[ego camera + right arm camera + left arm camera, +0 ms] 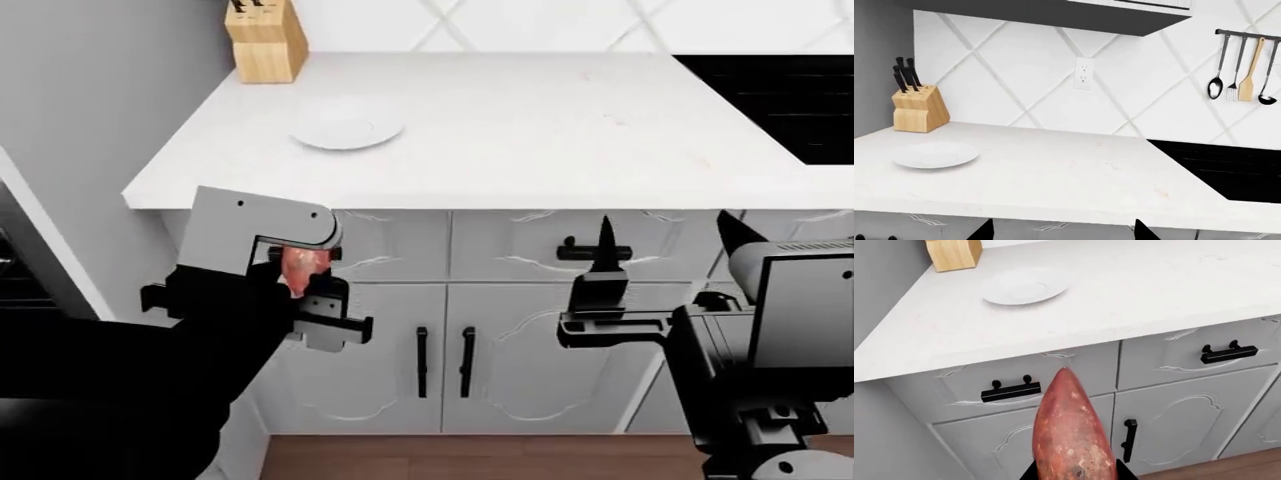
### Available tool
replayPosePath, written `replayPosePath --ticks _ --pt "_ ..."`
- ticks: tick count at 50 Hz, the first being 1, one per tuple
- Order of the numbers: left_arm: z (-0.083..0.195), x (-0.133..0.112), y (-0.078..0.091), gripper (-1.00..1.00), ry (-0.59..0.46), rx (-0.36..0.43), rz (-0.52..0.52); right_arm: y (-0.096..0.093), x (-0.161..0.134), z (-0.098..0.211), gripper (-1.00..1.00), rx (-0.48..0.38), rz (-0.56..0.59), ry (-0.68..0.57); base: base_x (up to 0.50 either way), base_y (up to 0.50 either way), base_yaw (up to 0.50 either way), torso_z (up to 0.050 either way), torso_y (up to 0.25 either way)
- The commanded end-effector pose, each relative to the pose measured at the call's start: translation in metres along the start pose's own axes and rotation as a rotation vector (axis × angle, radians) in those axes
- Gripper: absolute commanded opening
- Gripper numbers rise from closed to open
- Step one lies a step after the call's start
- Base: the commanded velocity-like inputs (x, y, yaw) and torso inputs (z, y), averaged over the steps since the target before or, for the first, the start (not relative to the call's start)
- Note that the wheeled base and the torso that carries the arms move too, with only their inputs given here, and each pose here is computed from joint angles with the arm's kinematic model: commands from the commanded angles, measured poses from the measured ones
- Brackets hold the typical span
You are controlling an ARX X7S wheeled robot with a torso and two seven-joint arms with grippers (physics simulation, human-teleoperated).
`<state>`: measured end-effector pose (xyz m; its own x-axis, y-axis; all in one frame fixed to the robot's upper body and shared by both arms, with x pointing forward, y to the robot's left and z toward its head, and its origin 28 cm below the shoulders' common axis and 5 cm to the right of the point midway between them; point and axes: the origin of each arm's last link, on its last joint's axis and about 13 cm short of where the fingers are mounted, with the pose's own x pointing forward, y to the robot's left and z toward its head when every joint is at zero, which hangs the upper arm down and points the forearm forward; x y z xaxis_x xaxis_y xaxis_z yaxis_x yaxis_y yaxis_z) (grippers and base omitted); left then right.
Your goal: Place the sweet potato on the top rack of the oven.
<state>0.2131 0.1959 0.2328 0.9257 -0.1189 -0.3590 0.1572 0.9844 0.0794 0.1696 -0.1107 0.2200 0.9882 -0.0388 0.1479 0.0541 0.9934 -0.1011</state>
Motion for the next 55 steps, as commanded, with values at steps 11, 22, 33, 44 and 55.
replayPosePath --ticks 11,22,33,44,55 --pt "0.0 0.0 0.001 -1.0 -0.009 -0.004 0.007 0.0 0.0 -0.001 1.0 -0.001 0.005 -0.012 -0.15 0.0 0.0 0.0 0.0" --pt "0.0 -0.002 0.001 -1.0 -0.012 -0.002 0.005 -0.001 -0.001 0.002 1.0 0.011 0.005 -0.036 -0.02 0.0 0.0 0.0 0.0" --pt "0.005 -0.012 -0.002 -1.0 -0.013 0.012 -0.008 -0.001 -0.005 0.007 1.0 -0.018 0.025 -0.046 0.0 0.08 0.0 0.0 0.0" --pt "0.009 -0.022 -0.004 -1.0 0.006 0.027 -0.016 0.0 -0.004 0.015 1.0 -0.057 0.045 -0.05 0.0 0.32 0.0 0.0 0.0" --pt "0.011 -0.024 -0.003 -1.0 0.002 0.04 -0.007 0.0 -0.004 0.019 1.0 -0.066 0.047 -0.056 0.0 0.33 0.0 0.0 0.0"
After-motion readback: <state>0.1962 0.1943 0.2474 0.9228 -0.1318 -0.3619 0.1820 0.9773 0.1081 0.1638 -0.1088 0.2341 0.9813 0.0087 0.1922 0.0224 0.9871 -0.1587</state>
